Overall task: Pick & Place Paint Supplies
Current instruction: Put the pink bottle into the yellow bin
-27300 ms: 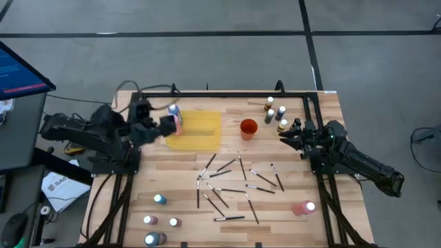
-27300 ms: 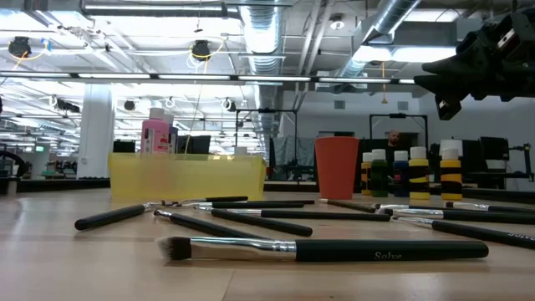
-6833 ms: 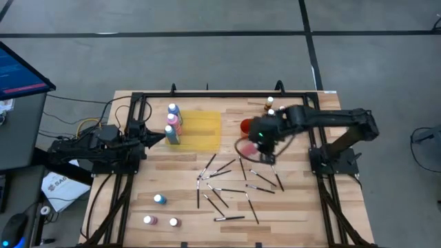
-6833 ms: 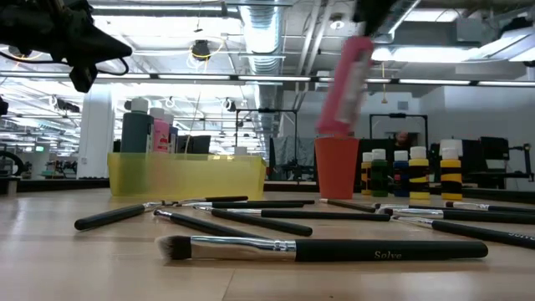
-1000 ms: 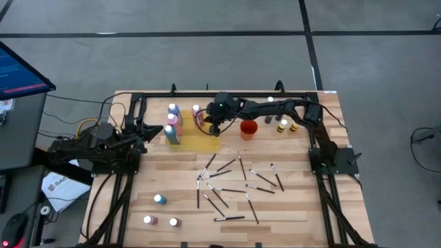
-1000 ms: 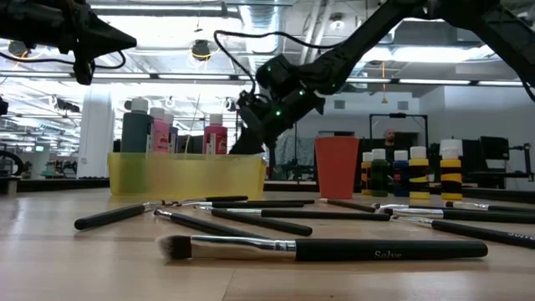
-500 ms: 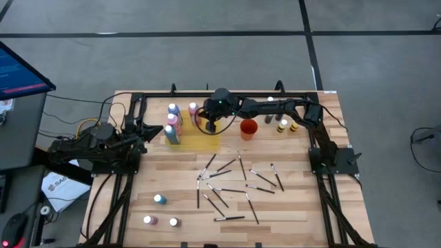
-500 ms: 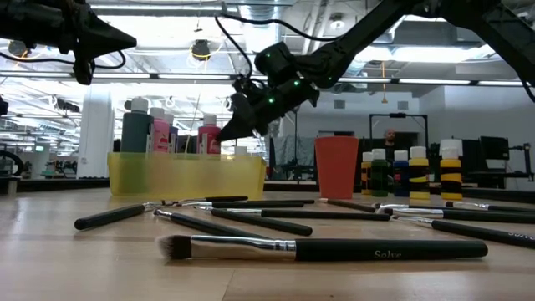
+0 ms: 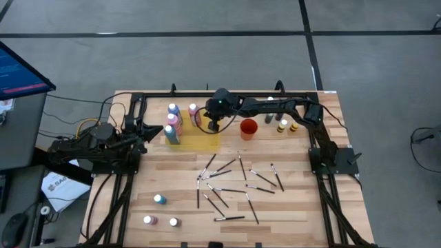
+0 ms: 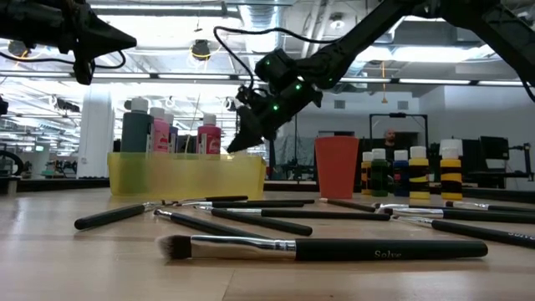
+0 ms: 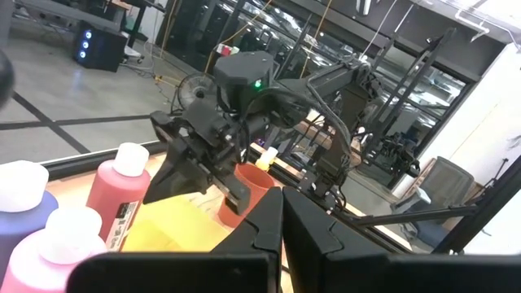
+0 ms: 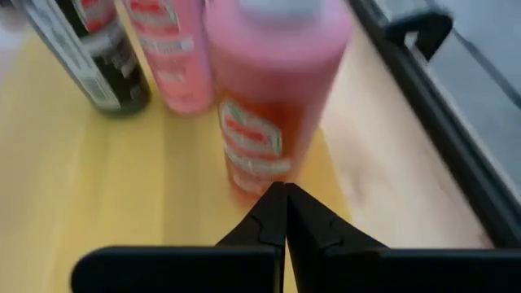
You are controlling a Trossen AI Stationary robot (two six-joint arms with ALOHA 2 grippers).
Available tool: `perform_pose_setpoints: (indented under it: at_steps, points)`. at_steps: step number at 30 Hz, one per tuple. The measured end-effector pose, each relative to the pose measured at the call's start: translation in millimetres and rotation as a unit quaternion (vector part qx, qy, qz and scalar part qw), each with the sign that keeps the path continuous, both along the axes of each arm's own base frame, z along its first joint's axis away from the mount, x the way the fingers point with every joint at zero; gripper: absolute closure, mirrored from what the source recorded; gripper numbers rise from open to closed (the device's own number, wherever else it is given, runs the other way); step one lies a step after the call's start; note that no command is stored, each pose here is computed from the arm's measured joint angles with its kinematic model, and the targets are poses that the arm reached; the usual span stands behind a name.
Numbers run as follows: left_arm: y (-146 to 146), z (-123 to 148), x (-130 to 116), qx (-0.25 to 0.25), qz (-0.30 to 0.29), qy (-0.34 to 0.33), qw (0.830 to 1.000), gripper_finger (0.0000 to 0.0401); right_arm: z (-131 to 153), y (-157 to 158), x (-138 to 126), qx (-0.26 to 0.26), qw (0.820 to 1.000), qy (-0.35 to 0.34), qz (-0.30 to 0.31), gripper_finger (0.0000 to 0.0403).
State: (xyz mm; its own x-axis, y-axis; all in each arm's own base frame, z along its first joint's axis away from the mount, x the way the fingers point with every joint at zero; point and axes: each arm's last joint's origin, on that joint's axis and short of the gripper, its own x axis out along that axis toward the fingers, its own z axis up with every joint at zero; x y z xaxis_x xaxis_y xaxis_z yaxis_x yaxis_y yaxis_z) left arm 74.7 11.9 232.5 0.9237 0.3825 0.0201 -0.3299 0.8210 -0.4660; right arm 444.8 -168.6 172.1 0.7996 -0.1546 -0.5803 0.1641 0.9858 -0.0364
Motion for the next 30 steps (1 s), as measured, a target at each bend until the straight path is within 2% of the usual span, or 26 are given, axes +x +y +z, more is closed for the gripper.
perform_pose_setpoints:
  at_steps: [13, 18, 21, 24, 30]
  points:
    - [0, 0, 0, 0.000, 0.000, 0.000, 1.000, 0.0400, 5, 0, 10, -0.023, 0.998, -0.055, -0.001, 0.0403]
    - [0, 0, 0, 0.000, 0.000, 0.000, 1.000, 0.0400, -6, 1, 28, -0.004, 0.999, -0.037, 0.009, 0.0403]
    - [0, 0, 0, -0.001, 0.001, 0.000, 1.000, 0.0400, 0, 4, 32, -0.006, 0.999, -0.034, 0.016, 0.0403]
    - [0, 0, 0, 0.000, 0.001, 0.000, 1.000, 0.0400, 5, 4, 34, -0.017, 0.998, -0.049, 0.021, 0.0403]
    - [0, 0, 0, 0.000, 0.001, 0.000, 1.000, 0.0400, 1, -4, 30, -0.006, 0.999, -0.034, 0.008, 0.0403]
